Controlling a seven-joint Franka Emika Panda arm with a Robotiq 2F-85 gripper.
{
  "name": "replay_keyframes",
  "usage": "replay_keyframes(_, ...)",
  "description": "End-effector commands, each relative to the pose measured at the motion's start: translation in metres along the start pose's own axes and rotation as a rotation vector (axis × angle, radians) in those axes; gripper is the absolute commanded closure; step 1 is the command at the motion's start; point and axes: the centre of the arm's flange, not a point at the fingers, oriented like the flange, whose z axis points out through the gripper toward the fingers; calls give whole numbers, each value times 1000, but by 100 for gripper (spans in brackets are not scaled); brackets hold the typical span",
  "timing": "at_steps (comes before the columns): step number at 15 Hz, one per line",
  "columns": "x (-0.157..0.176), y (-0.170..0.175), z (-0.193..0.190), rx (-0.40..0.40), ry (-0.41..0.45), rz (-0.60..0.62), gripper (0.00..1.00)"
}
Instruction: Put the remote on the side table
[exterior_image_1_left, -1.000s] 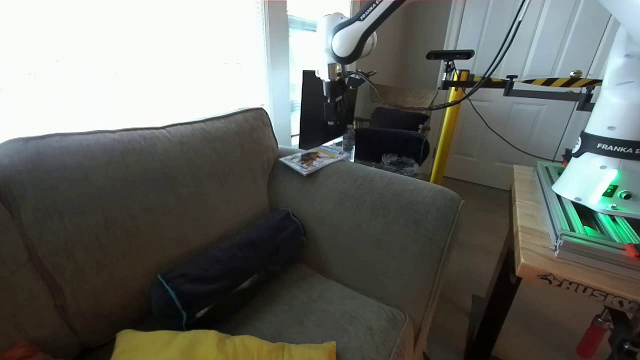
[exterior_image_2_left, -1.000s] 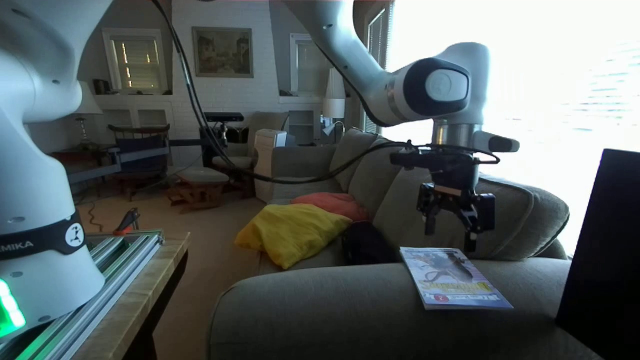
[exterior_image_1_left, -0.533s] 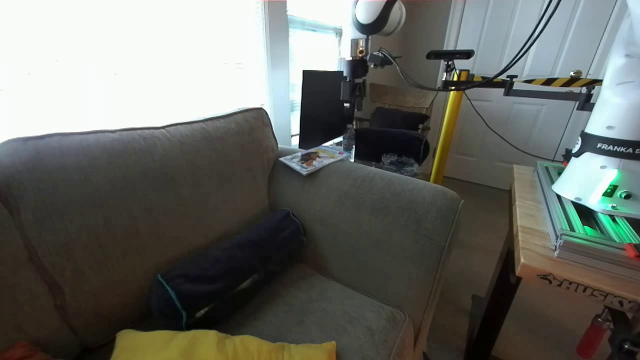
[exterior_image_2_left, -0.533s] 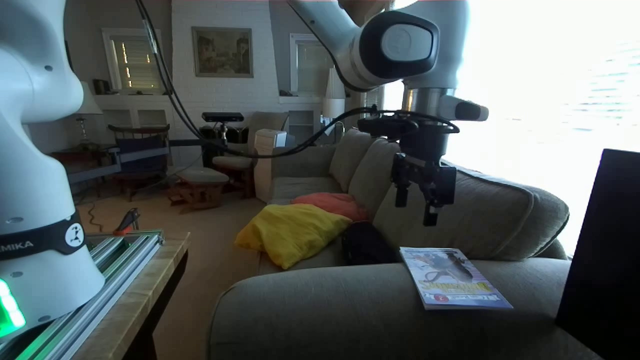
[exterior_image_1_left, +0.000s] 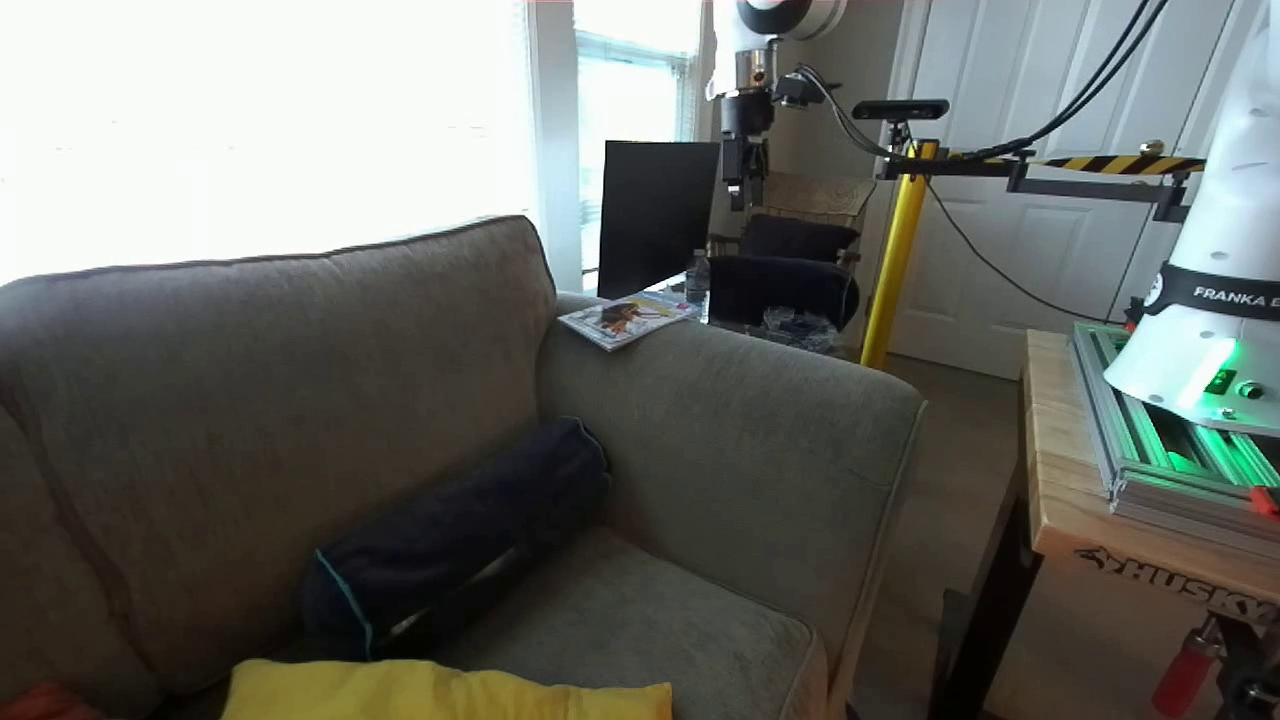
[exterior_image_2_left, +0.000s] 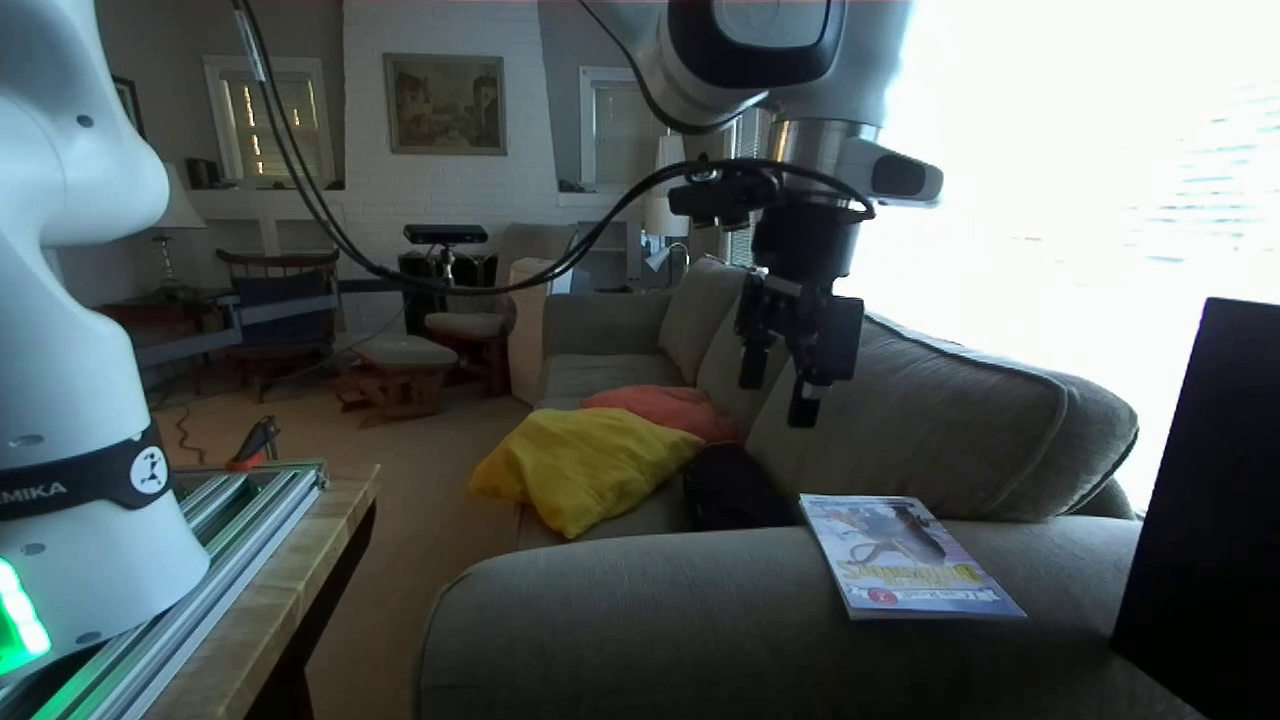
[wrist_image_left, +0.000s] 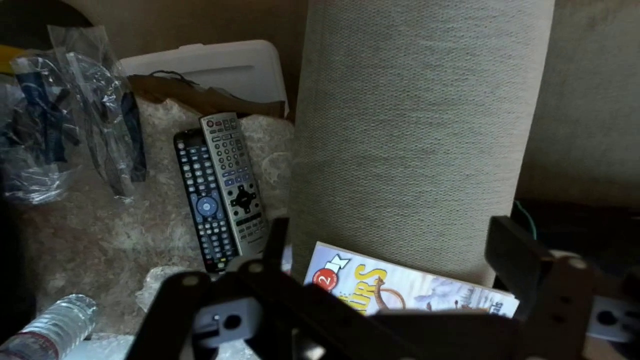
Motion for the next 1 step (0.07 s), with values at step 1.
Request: replay_keyframes(1,0,-1,0,0,-1,-4,0)
